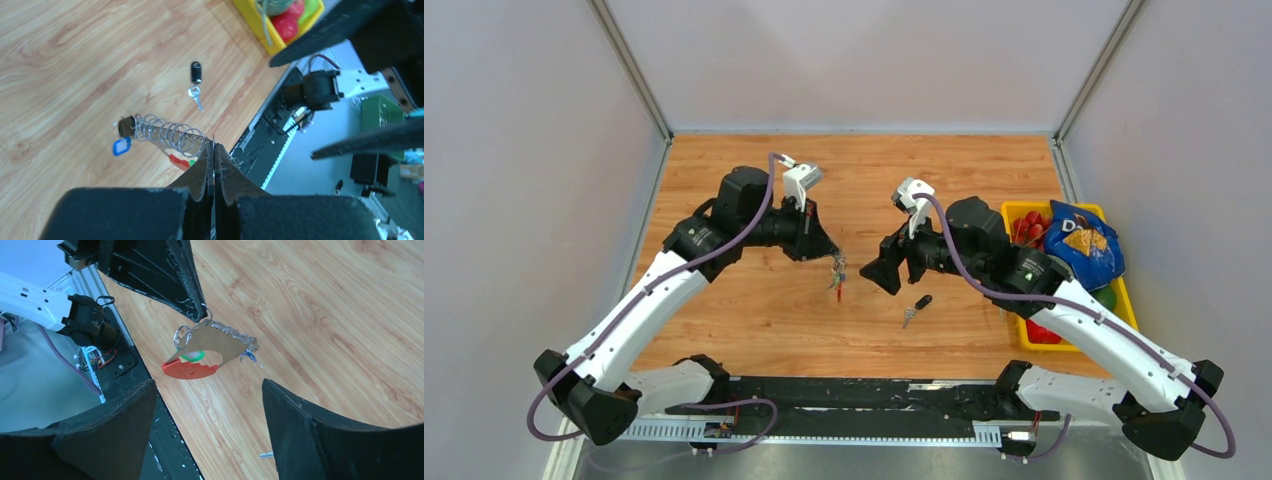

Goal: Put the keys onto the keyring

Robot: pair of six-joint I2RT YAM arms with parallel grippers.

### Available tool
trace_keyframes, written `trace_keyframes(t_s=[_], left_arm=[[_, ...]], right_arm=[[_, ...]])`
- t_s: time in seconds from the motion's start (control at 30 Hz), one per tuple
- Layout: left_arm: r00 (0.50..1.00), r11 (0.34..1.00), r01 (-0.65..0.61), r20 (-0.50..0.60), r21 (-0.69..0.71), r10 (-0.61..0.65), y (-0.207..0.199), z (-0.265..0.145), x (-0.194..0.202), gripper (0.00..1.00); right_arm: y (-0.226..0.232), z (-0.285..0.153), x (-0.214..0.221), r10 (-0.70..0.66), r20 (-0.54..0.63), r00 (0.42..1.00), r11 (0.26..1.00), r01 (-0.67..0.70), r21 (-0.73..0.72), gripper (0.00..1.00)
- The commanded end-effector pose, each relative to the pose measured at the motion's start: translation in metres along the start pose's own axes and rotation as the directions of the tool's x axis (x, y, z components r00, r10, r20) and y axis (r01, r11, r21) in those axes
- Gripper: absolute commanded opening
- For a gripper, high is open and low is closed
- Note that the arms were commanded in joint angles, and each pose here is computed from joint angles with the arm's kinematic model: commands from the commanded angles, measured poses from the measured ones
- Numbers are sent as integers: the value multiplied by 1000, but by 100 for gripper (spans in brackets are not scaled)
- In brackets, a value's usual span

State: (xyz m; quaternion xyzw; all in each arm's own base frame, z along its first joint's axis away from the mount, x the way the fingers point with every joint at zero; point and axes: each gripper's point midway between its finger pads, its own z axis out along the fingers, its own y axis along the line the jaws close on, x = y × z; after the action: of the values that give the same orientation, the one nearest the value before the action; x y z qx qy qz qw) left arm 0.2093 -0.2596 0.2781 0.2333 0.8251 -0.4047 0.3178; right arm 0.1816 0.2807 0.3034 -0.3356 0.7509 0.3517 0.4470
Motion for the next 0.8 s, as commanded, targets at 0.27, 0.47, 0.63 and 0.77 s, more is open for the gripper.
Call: trace_keyframes(t_s=[0.27,0.47,0.63,0.77], left_arm=[[942,897,-335,121,289,314,-80,-52,-10,0],[917,853,-398,142,339,372,-94,-58,-6,0],[908,837,-420,155,350,390,-99,-60,-6,0],[898,819,-440,172,369,405,-106,-64,-6,0]], right_arm=[[56,-20,-49,-147,154,977,944,185,-273,66],[74,-25,-57,-156,188,970,906,217,-365,63],[79,-23,-59,-163,193,968,897,227,-380,60],[83,-23,-58,-169,197,966,889,235,-393,57]])
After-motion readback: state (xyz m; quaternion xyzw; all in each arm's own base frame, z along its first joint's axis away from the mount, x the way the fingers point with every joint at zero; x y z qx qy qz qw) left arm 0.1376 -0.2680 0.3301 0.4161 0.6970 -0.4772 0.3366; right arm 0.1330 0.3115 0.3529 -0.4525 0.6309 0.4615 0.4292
